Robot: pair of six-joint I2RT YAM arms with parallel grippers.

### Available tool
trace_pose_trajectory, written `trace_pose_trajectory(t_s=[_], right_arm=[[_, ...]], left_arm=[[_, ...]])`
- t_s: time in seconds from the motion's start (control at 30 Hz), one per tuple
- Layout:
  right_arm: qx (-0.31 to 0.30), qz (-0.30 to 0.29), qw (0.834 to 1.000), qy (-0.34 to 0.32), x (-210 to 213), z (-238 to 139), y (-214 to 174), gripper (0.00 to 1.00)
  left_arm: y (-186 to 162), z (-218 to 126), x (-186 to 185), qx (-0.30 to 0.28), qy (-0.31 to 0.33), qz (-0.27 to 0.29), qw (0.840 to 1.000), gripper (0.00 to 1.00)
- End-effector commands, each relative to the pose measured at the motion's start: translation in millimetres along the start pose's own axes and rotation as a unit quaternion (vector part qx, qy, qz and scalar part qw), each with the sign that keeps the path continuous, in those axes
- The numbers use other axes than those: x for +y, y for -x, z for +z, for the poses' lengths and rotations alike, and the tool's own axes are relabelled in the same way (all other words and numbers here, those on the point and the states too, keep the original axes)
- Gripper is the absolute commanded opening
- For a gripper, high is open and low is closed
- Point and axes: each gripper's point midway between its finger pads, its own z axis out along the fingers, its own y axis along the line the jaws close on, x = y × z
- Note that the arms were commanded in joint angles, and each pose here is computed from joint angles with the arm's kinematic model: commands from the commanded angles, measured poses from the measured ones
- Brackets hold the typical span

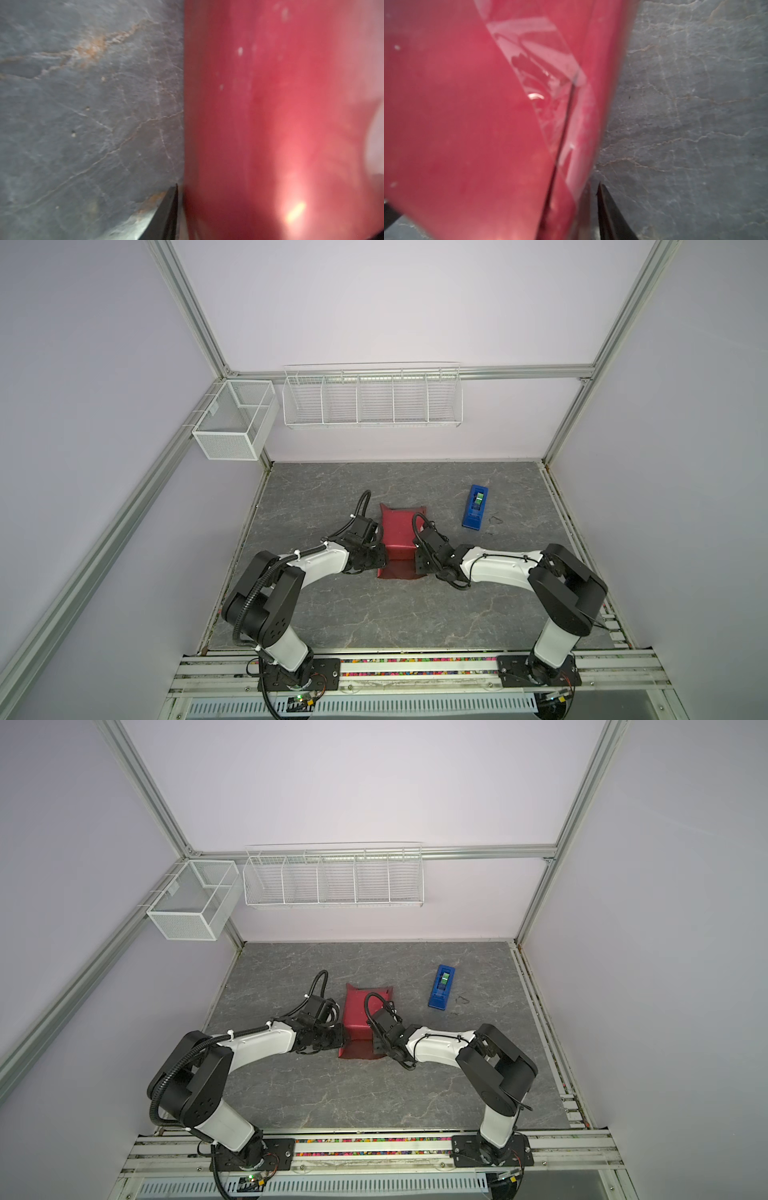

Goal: Wrap the gift box in paper
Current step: 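Hold the upright box between both grippers, pressing the taped seam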

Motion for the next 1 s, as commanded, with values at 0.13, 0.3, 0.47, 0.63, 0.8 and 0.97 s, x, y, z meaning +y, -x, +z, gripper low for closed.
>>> trace_pose_trajectory(t_s=[0.13, 0.3, 0.47, 0.63, 0.8, 0.97], right_arm=[[-0.015, 0.012, 1.000, -0.014, -4, 5, 6, 0.27], [-0.013, 0.008, 1.000, -0.015, -4, 7, 5, 0.25], [-0.012, 0.007, 1.000, -0.016, -5, 8, 5, 0.22], [-0.007, 0.002, 1.000, -0.024, -3, 9, 7, 0.13], [-0.002, -0.004, 1.000, -0.030, -5, 6, 6, 0.06], [0.001, -0.003, 1.000, -0.022, -4, -1, 4, 0.06]], left_arm=[[31, -2, -8, -0.051, 0.005, -0.006, 0.999, 0.31], [34, 5, -2, -0.052, 0.025, -0.012, 0.998, 0.27], [34, 8, 1, -0.055, 0.031, -0.013, 0.998, 0.17], [31, 11, 1, -0.053, 0.027, -0.019, 0.998, 0.07], [28, 7, 0, -0.054, 0.044, -0.020, 0.997, 0.02], [26, 1, -1, -0.059, 0.045, -0.025, 0.997, 0.01]])
